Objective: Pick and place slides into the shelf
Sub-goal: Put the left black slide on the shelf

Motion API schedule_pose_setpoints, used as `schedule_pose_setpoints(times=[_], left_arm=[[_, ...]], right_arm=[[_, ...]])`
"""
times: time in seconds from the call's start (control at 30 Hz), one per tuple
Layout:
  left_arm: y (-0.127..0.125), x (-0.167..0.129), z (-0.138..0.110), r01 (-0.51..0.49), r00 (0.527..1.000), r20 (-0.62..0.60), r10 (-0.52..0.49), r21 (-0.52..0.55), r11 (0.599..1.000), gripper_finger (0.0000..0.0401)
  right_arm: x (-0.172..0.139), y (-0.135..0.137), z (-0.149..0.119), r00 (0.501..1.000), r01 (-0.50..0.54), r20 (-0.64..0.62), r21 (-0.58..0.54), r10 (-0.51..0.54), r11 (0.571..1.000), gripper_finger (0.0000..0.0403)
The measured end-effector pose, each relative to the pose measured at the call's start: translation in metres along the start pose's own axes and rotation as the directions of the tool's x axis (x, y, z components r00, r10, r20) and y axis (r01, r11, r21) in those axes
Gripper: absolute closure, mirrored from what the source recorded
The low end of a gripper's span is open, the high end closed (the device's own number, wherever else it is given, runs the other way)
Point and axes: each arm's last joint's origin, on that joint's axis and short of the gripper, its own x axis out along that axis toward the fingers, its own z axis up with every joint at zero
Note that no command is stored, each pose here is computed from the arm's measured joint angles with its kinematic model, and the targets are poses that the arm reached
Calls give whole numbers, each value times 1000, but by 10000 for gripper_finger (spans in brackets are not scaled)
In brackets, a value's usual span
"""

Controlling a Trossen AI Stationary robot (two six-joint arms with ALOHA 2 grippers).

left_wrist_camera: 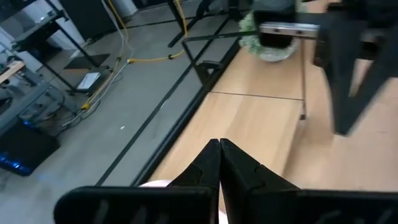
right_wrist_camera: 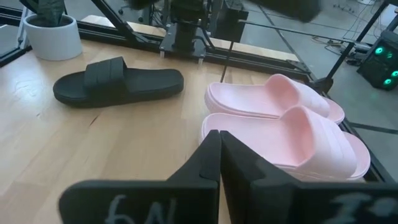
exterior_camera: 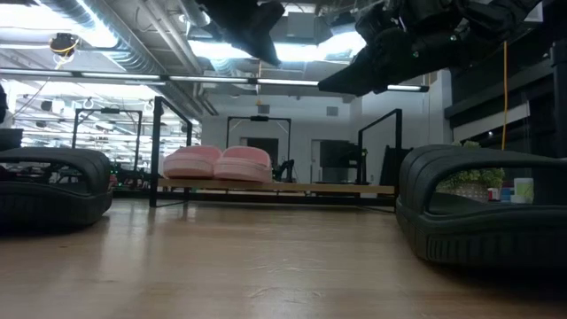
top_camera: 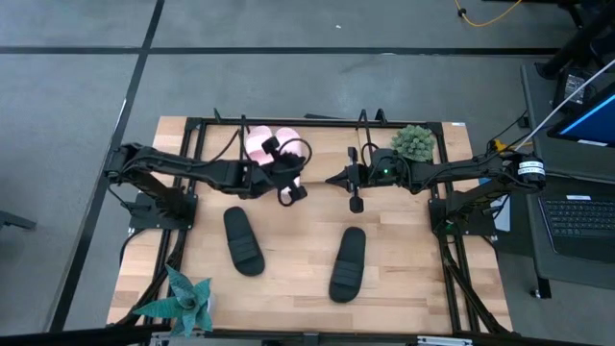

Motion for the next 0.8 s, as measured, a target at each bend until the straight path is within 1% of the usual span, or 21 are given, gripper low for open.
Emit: schedule_pose_setpoints(times=[0.13,0.3,0.4,0.43,0.53,0.6,0.67,0.73,0.8], left_arm=[[-12,-2,-11,27,999,24,-27,-8,1000,401],[-24,-6,-22,59,996,68,-56,-36,998,401],[-30,-22,-21,105,984,148,-95,-57,993,401],[-32,-30,-22,114,981,167,-104,-48,992,401],[-30,-48,-27,119,975,195,-108,-43,992,401],[-26,-59,-30,138,968,220,-119,-76,987,401],[-22,-69,-36,166,962,237,-136,-108,980,401],[-20,-76,-42,191,954,254,-157,-118,974,401],[-17,-82,-48,213,947,270,-176,-116,970,401]], right_arm=[[0,0,0,1000,-3,0,21,3,1000,395],[0,2,1,998,-68,17,22,68,997,395],[-2,3,3,997,-77,31,29,76,997,395],[-4,3,6,996,-78,39,29,76,997,395],[-12,6,16,994,-79,81,-6,79,997,395],[-18,6,28,989,-75,129,-34,78,997,395],[-26,7,38,985,-75,152,-44,81,996,395],[-34,8,46,986,-85,137,-42,90,995,395],[-42,10,52,992,-81,96,-35,84,996,395]])
